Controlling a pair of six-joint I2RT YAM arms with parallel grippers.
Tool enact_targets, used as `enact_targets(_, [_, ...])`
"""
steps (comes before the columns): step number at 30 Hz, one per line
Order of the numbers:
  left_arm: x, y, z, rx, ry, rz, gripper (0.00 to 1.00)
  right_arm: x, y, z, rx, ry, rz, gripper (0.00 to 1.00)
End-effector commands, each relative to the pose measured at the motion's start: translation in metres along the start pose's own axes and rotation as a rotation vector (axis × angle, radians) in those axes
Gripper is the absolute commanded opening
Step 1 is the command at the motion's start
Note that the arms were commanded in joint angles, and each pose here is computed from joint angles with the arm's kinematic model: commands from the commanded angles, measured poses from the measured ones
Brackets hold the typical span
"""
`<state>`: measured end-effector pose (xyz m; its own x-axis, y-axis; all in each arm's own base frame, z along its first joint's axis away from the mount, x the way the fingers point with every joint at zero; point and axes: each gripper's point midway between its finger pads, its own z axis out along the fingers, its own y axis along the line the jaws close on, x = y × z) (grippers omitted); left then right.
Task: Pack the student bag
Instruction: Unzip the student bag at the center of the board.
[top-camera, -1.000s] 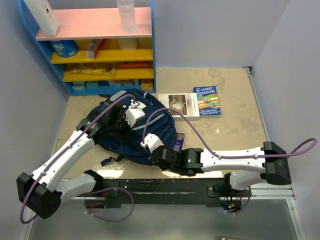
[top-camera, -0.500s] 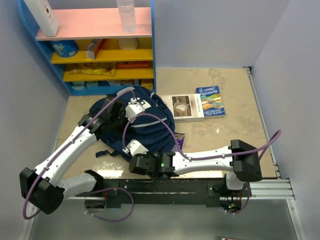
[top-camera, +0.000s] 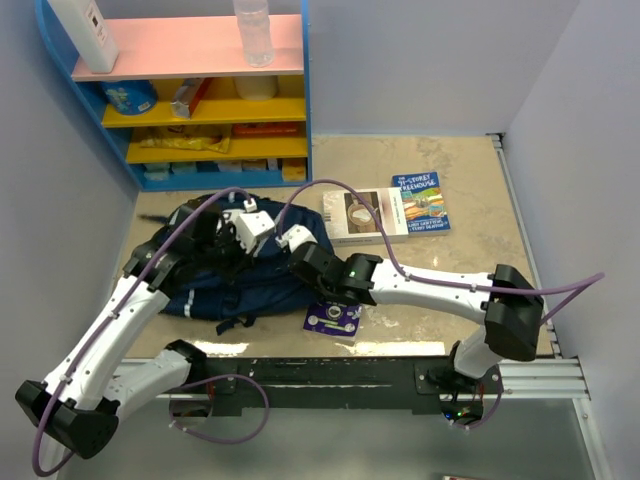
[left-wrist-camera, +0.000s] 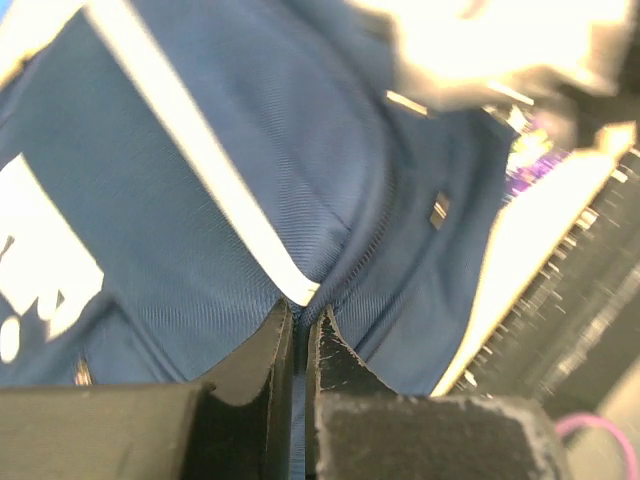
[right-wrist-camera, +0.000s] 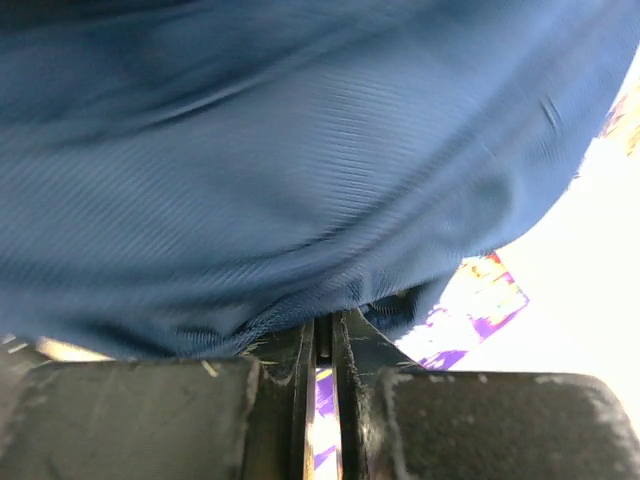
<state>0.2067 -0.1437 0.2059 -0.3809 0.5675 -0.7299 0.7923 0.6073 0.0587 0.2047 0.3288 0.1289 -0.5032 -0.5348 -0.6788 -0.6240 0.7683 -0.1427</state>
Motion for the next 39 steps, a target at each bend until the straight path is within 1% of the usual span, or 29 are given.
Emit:
enact_targets(1, [-0.041, -0.049, -0.021, 0.267, -0.153, 0.022, 0.00, -0.068, -0.013, 0.007, 0.034, -0.202, 0.049, 0.00])
enact_targets(3, [-0.038, -0.054, -0.013, 0.317, -0.123, 0.001, 0.00, -0.064, -0.022, 0.008, 0.058, -0.209, 0.039, 0.00])
enact_targets(4, [-0.033, -0.055, -0.002, 0.346, -0.082, -0.020, 0.12, -0.069, -0.024, 0.008, 0.057, -0.238, 0.050, 0.00])
enact_targets(5, [-0.032, -0.053, 0.005, 0.351, -0.064, -0.032, 0.22, -0.064, -0.028, 0.010, 0.064, -0.237, 0.050, 0.00])
enact_targets(6, [-0.030, -0.051, 0.011, 0.352, -0.050, -0.035, 0.29, -0.064, -0.027, 0.008, 0.059, -0.250, 0.054, 0.00])
enact_targets(7, [-0.031, -0.046, 0.022, 0.346, -0.044, -0.029, 0.39, -0.072, -0.028, 0.002, 0.049, -0.287, 0.074, 0.00])
enact_targets(8, [-0.031, -0.041, 0.028, 0.325, -0.043, -0.024, 0.45, -0.067, -0.026, 0.003, 0.039, -0.285, 0.081, 0.00])
enact_targets(9, [-0.033, -0.038, 0.031, 0.312, -0.058, -0.014, 0.53, -0.068, -0.026, 0.000, 0.029, -0.298, 0.091, 0.00])
enact_targets(10, [-0.043, -0.032, 0.034, 0.289, -0.103, 0.008, 0.73, -0.074, -0.026, -0.006, 0.014, -0.331, 0.110, 0.00])
enact_targets(12, [-0.044, -0.033, 0.037, 0.293, -0.139, 0.032, 0.96, -0.066, -0.025, -0.006, -0.001, -0.333, 0.118, 0.00])
enact_targets(13, [-0.053, -0.032, 0.035, 0.285, -0.194, 0.074, 1.00, -0.068, -0.024, -0.007, -0.009, -0.349, 0.125, 0.00])
enact_targets(16, [-0.052, -0.035, 0.039, 0.298, -0.243, 0.131, 1.00, -0.065, -0.025, -0.008, -0.019, -0.365, 0.131, 0.00])
enact_targets(19, [-0.041, -0.038, 0.048, 0.327, -0.220, 0.171, 1.00, -0.064, -0.024, -0.009, -0.033, -0.385, 0.141, 0.00])
enact_targets(20, [-0.030, -0.037, 0.054, 0.316, -0.199, 0.173, 1.00, -0.061, -0.024, -0.009, -0.034, -0.386, 0.145, 0.00])
enact_targets(23, [-0.018, -0.025, 0.060, 0.246, -0.175, 0.194, 1.00, -0.063, -0.024, -0.012, -0.051, -0.421, 0.175, 0.00])
enact_targets(28, [-0.026, -0.011, 0.055, 0.199, -0.195, 0.227, 1.00, -0.057, -0.016, -0.007, -0.099, -0.421, 0.212, 0.00])
enact_targets(32, [-0.019, -0.002, 0.065, 0.160, -0.180, 0.263, 1.00, -0.050, -0.011, -0.005, -0.130, -0.423, 0.251, 0.00])
enact_targets(33, [-0.017, -0.001, 0.067, 0.153, -0.179, 0.272, 0.97, -0.048, -0.010, -0.005, -0.137, -0.422, 0.255, 0.00])
enact_targets(35, [-0.016, 0.001, 0.071, 0.143, -0.185, 0.279, 0.79, -0.047, -0.009, -0.005, -0.148, -0.422, 0.265, 0.00])
enact_targets(36, [-0.017, 0.003, 0.073, 0.136, -0.192, 0.277, 0.69, -0.048, -0.008, -0.005, -0.153, -0.425, 0.270, 0.00])
enact_targets(37, [-0.015, 0.004, 0.075, 0.131, -0.189, 0.271, 0.48, -0.047, -0.008, -0.005, -0.155, -0.426, 0.271, 0.00])
enact_targets(39, [-0.016, 0.010, 0.078, 0.095, -0.186, 0.248, 0.22, -0.049, -0.006, -0.007, -0.167, -0.432, 0.272, 0.00])
